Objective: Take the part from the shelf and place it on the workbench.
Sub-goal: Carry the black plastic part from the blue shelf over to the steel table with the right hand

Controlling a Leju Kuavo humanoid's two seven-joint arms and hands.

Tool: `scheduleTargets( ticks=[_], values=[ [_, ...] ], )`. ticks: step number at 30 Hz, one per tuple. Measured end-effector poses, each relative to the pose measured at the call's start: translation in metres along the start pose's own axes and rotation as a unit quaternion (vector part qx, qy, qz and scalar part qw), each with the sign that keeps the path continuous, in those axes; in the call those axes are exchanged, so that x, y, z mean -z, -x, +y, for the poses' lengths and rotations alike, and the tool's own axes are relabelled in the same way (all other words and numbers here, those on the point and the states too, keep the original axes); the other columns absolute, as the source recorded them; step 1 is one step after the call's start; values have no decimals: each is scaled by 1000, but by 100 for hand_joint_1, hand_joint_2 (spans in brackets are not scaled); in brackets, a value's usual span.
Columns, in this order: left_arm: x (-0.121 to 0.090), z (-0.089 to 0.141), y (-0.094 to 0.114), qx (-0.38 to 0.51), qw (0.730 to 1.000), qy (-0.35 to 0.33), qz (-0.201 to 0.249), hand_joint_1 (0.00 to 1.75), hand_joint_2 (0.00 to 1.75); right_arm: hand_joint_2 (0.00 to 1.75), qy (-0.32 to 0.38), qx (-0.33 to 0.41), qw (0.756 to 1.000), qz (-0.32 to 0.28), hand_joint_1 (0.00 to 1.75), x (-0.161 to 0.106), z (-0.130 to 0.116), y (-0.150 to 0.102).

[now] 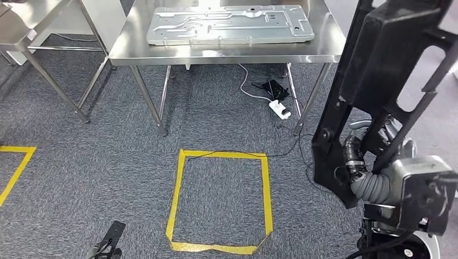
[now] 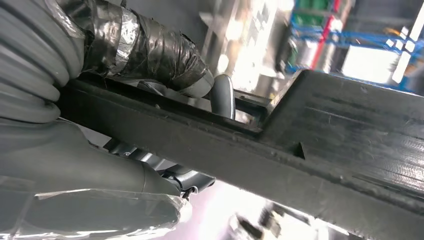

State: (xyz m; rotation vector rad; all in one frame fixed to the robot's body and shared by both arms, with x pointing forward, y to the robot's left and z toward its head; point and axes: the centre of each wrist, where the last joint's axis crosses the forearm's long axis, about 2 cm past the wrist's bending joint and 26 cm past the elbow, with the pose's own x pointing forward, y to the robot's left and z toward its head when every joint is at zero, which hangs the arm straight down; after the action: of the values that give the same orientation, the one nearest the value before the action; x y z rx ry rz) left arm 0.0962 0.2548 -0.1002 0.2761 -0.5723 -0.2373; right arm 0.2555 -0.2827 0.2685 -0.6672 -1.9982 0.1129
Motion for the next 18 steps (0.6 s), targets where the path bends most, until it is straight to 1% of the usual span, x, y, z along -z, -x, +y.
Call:
scheduleTargets(
  ticks=[4,9,13,18],
  values=[
    [1,1,-1,5,1000,3,-7,0,175,175,-27,0,999,30,175,15,-14,8],
    [2,2,-5,9,1000,3,-15,0,175,175,-33,-56,997,35,175,39,-38,12],
    [3,2,-6,11,1000,4,-15,0,175,175,-38,-111,993,25,175,51,-50,10],
    [3,1,-9,13,1000,5,-17,0,175,175,-29,-133,991,10,175,61,-60,7]
  ],
)
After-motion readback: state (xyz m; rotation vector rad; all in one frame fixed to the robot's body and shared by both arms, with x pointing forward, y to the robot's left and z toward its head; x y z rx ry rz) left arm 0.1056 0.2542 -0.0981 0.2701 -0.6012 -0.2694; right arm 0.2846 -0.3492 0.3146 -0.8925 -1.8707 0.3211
